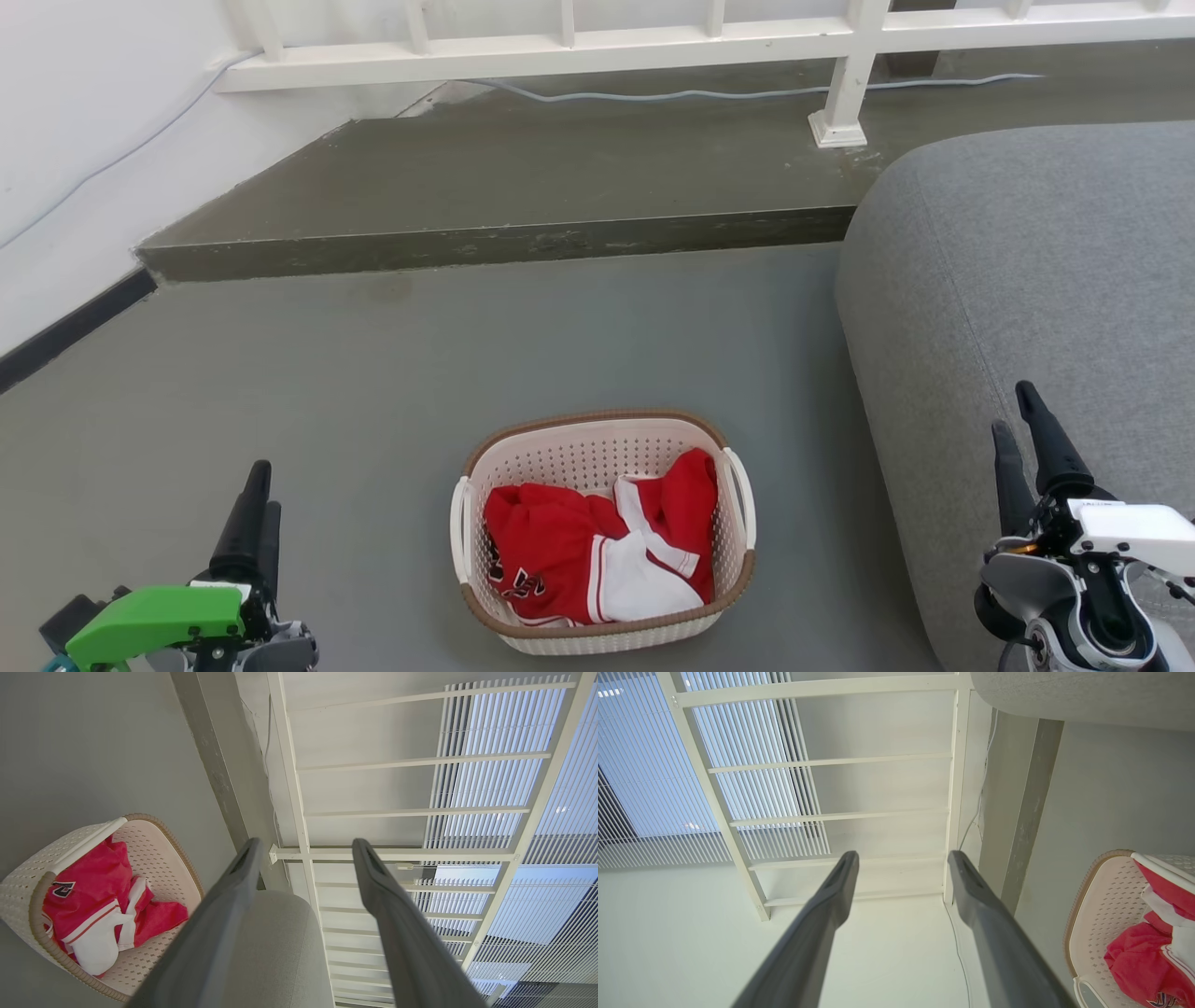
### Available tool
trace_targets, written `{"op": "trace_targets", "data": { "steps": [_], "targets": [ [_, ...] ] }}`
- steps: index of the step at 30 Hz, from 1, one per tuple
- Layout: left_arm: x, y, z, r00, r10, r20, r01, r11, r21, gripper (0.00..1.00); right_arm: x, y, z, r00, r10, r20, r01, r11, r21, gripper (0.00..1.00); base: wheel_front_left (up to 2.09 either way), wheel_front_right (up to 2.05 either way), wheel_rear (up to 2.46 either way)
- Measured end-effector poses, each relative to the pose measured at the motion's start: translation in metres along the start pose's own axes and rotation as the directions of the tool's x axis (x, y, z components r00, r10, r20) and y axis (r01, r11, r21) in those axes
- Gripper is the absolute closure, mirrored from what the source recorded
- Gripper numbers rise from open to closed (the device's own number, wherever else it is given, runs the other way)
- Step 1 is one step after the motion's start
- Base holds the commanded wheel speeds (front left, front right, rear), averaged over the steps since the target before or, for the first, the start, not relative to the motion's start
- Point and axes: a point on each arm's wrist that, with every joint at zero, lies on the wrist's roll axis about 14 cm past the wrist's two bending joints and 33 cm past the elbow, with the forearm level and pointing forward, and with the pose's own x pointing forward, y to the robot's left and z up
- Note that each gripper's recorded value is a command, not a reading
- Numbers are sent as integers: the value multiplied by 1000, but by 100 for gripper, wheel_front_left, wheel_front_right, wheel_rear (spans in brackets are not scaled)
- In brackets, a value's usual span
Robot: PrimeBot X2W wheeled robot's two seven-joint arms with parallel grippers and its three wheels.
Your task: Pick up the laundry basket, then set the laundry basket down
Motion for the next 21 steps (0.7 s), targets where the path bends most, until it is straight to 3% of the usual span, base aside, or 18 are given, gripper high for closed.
{"op": "trace_targets", "data": {
  "steps": [12,21],
  "targets": [
    [4,-11,-6,999,-31,-10,32,992,120,0,5,19,-2,998,55,1,-54,994,-98,0,0,0,0],
    [7,-17,-11,998,-49,-27,55,966,253,0,8,32,-7,995,94,-35,-100,960,-260,0,0,0,0]
  ]
}}
